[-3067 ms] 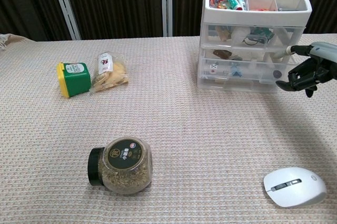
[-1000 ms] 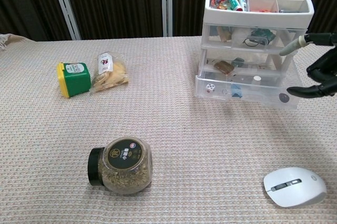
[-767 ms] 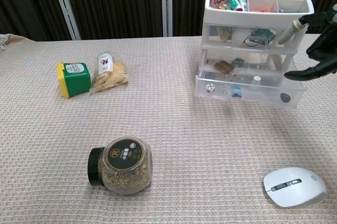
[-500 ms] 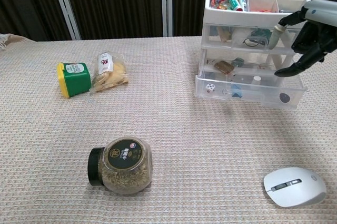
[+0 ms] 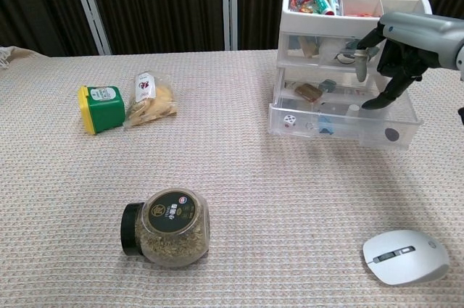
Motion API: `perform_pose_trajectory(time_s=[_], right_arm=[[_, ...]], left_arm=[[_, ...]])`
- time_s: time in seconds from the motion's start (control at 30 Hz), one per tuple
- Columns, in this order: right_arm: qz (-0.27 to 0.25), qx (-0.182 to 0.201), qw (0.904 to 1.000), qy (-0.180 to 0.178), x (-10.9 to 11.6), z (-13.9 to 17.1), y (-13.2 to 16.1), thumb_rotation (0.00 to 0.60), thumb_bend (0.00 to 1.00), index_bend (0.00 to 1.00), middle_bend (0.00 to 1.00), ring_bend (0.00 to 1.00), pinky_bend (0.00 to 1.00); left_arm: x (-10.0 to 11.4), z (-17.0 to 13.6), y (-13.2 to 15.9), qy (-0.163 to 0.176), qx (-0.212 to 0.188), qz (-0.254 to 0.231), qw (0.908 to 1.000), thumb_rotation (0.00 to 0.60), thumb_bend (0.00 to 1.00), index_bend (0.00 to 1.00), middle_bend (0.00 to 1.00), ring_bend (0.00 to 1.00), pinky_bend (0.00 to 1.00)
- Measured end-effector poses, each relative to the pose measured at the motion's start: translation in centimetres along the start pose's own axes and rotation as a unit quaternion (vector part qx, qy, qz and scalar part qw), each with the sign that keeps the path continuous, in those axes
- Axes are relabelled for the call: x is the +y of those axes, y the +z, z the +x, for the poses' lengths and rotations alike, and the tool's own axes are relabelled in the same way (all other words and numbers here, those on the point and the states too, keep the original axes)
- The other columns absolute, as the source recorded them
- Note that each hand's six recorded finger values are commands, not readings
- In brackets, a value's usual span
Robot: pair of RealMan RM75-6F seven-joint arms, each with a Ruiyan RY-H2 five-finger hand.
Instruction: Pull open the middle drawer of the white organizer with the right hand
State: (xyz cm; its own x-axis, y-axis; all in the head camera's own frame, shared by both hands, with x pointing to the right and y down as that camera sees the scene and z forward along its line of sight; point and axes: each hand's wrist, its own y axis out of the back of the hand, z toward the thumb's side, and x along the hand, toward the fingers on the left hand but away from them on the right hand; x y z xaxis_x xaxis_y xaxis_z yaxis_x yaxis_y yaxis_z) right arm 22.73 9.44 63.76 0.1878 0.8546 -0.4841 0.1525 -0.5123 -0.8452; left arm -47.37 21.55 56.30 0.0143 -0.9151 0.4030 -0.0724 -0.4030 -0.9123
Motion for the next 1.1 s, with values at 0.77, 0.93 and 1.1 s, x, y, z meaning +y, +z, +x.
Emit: perform_pose_trajectory(time_s=[0.77,0.93,1.1], right_arm=[[0.067,0.046,0.9964,0.023,-2.0,-2.6,-0.2,0.6,0.11,0.53,1.0,1.0,0.74],[0.067,0.047,0.9963,0.026,-2.3,-2.8,-0.1,0.6,0.15,0.53,1.0,1.0,0.74],[0.068,0.044,0.9961,0.035,-2.8,-3.1,-0.1,0.6,0.15,0.53,1.0,1.0,0.74]], left_arm=[[0.0,0.0,0.0,0.0,0.001,0.001,1.0,0.6,0.29,0.0,0.0,0.0,0.0],[0.0,0.1,0.0,0.0,0.001,0.001,1.0,0.6,0.29,0.0,0.0,0.0,0.0],[0.0,0.1,0.0,0.0,0.002,0.0,1.0,0.6,0.29,0.0,0.0,0.0,0.0]])
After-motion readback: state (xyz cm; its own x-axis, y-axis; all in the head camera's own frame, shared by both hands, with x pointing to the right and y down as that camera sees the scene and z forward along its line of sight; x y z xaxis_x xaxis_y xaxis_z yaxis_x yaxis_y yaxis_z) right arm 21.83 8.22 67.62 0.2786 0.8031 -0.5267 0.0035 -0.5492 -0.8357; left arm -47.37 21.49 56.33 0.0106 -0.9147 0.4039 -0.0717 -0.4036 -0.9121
